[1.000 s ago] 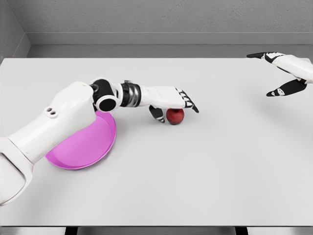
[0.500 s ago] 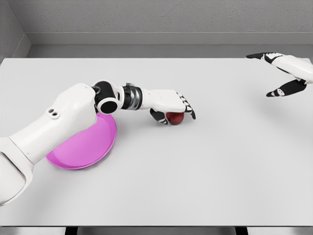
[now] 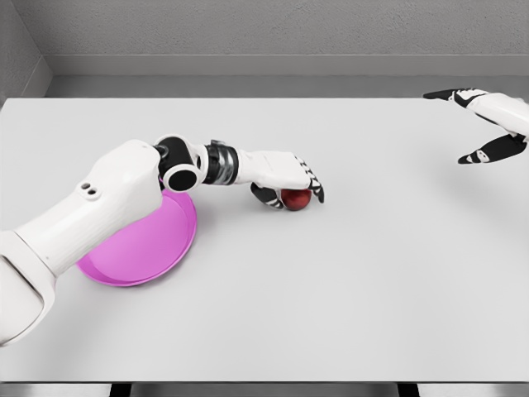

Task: Put the apple on the plate with both arms

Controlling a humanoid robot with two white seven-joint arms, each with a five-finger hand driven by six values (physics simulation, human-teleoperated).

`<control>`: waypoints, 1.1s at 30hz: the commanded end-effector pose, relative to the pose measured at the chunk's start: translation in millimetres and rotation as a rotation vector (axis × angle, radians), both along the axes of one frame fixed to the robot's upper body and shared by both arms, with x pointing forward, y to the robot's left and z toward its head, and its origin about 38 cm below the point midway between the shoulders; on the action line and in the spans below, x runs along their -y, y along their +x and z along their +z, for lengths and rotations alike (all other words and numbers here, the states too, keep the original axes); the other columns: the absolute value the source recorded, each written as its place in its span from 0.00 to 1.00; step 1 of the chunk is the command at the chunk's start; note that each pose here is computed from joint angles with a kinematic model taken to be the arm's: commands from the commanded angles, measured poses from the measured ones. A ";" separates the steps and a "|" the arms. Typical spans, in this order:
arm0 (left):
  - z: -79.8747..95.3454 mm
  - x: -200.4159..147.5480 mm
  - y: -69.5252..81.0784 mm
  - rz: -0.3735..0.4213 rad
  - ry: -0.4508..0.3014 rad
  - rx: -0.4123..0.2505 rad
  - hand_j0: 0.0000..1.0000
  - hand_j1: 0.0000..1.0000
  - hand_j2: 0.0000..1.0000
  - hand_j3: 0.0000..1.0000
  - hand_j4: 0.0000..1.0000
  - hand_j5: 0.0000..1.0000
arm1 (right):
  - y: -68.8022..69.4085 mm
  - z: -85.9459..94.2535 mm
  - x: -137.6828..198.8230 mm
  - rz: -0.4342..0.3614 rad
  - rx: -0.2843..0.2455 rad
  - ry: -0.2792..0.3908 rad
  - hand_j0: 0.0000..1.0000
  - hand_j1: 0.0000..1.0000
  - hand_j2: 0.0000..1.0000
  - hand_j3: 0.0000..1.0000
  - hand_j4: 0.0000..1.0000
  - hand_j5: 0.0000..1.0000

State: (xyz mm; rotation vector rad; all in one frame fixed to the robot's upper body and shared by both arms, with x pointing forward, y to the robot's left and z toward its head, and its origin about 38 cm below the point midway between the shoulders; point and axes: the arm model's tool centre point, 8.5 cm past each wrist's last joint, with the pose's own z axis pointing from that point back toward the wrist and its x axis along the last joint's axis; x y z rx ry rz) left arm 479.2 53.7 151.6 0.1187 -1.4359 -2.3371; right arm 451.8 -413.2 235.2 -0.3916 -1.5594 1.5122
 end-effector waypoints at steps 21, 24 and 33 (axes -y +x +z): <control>17.6 -12.7 0.0 -0.076 -0.013 0.029 0.50 0.50 0.50 0.50 0.50 0.50 | -1.9 6.6 7.1 -0.010 0.006 -0.011 1.00 1.00 1.00 1.00 1.00 1.00; 36.5 -36.4 -4.0 -0.072 -0.061 0.031 0.46 0.46 0.46 0.46 0.46 0.46 | -1.8 6.2 5.9 -0.008 0.006 -0.010 1.00 1.00 1.00 1.00 1.00 1.00; 99.8 -198.9 -37.5 0.088 -0.073 0.083 0.44 0.44 0.44 0.44 0.44 0.44 | 0.1 16.0 2.4 0.003 0.029 -0.015 1.00 1.00 1.00 1.00 1.00 1.00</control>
